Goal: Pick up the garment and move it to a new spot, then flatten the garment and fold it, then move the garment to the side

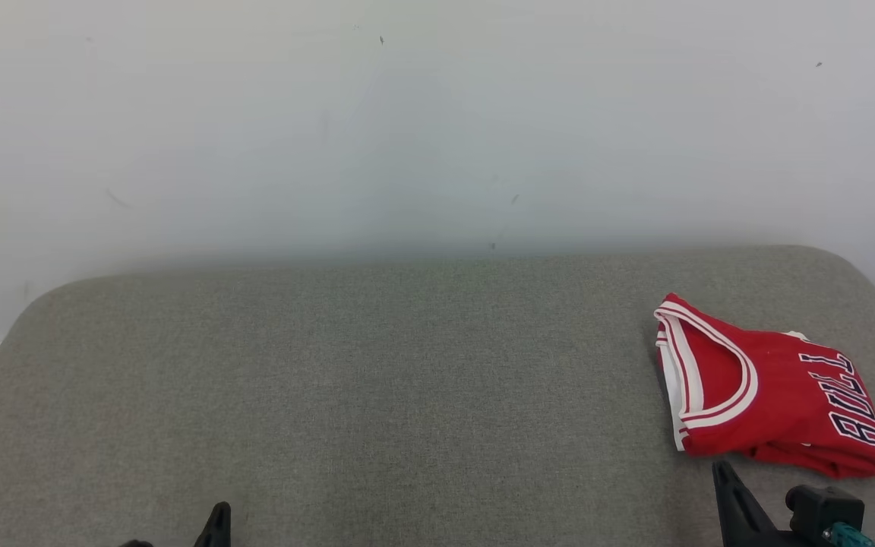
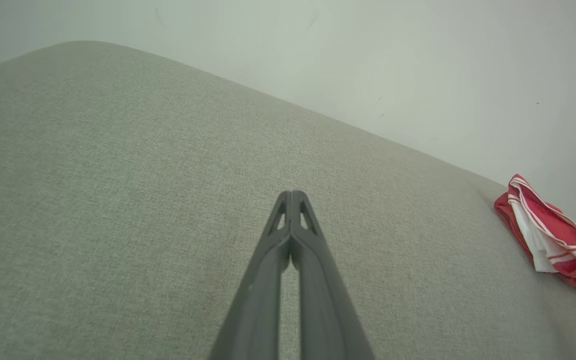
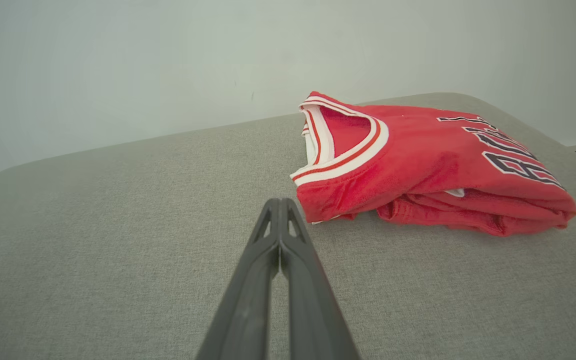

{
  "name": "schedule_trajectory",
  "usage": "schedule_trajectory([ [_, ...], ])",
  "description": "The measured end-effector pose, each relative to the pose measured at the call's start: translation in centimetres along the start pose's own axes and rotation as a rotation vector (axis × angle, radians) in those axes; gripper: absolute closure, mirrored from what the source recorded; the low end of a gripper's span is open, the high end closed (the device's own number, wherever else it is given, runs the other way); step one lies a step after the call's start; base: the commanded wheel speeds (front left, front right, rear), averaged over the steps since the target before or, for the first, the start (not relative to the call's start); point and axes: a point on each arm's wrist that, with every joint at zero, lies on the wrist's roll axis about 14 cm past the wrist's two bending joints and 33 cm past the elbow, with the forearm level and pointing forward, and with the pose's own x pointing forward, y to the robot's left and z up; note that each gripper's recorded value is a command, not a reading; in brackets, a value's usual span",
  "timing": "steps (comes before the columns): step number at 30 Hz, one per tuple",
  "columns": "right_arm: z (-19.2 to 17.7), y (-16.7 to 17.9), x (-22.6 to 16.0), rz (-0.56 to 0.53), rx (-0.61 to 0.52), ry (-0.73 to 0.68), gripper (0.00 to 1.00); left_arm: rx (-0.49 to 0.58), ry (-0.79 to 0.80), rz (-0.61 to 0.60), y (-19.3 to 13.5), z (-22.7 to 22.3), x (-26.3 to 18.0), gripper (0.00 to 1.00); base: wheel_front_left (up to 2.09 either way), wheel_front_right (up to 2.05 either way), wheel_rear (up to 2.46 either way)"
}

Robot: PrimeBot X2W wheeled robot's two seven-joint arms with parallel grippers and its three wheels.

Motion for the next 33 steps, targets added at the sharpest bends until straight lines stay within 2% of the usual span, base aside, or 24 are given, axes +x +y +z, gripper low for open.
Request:
schedule_trajectory([
  [33,-0.8,-1.2,1.4,-0.047,0.489,0.073,1.00,-0.459,0.050,0.063,2.2,-0.3,1.7,1.00,0.00,0.00,0.00],
])
